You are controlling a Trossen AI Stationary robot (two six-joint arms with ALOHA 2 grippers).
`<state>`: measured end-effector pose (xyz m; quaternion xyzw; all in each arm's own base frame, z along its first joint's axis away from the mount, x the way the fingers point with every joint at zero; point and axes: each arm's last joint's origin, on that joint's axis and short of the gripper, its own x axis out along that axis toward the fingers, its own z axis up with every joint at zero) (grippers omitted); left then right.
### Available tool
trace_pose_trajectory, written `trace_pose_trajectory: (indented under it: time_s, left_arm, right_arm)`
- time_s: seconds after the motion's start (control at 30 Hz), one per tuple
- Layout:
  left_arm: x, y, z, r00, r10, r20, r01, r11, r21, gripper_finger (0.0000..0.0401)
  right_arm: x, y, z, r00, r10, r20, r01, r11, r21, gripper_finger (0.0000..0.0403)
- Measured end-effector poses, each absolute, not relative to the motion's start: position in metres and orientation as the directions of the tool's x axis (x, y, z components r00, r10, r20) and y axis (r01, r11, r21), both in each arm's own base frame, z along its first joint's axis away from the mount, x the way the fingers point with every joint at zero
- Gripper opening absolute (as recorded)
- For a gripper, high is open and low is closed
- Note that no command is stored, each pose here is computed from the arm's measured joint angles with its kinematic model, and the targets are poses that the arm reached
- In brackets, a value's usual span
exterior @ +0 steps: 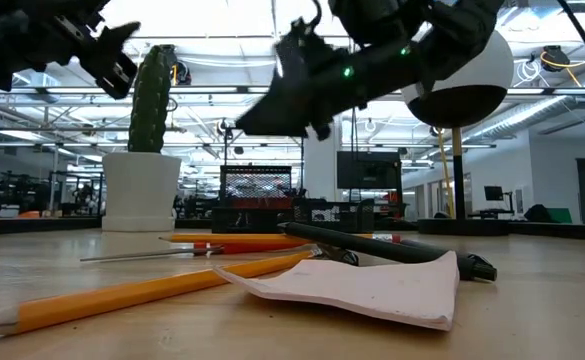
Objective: Pick and place office supplies into organizer
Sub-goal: Put the green eraser into the bottom left of the desk organizer
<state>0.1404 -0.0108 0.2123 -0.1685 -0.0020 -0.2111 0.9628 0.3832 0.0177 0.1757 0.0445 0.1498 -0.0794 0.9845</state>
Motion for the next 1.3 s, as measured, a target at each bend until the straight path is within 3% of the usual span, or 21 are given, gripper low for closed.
trace_pose_trajectory:
  time_s: [0.1, 0.2, 0.53, 0.93, 1.17, 1.3]
  left_arm:
    - [0.140, -0.012, 0.215, 0.901, -0.421, 0.101, 0.428, 0.831, -0.356, 0.0186]
    - [0.140, -0.014, 0.214, 0.907, -0.411, 0.093, 0.416, 0.838, -0.354, 0.0186]
    - [0.138, -0.037, 0.205, 0.927, -0.374, 0.007, 0.355, 0.873, -0.335, 0.0186]
    - [0.127, -0.068, 0.189, 0.951, -0.271, -0.151, 0.215, 0.926, -0.312, 0.0186]
    - [0.126, -0.088, 0.178, 0.944, -0.252, -0.212, 0.193, 0.944, -0.267, 0.0186]
    - [0.125, -0.103, 0.167, 0.945, -0.179, -0.274, 0.119, 0.968, -0.223, 0.0186]
  right_arm:
    - [0.384, 0.025, 0.179, 0.960, 0.037, -0.277, 0.019, 0.981, 0.195, 0.0117]
    - [0.384, 0.034, 0.181, 0.958, 0.119, -0.262, -0.038, 0.955, 0.294, 0.0115]
    - [0.377, 0.077, 0.202, 0.974, 0.198, -0.114, -0.168, 0.959, 0.229, 0.0132]
    - [0.332, 0.105, 0.230, 0.964, -0.035, -0.263, 0.071, 0.989, 0.128, 0.0119]
    - [0.296, 0.137, 0.227, 0.933, -0.168, -0.319, 0.202, 0.976, 0.077, 0.0118]
    - [0.281, 0.151, 0.215, 0.927, -0.173, -0.332, 0.212, 0.974, 0.085, 0.0118]
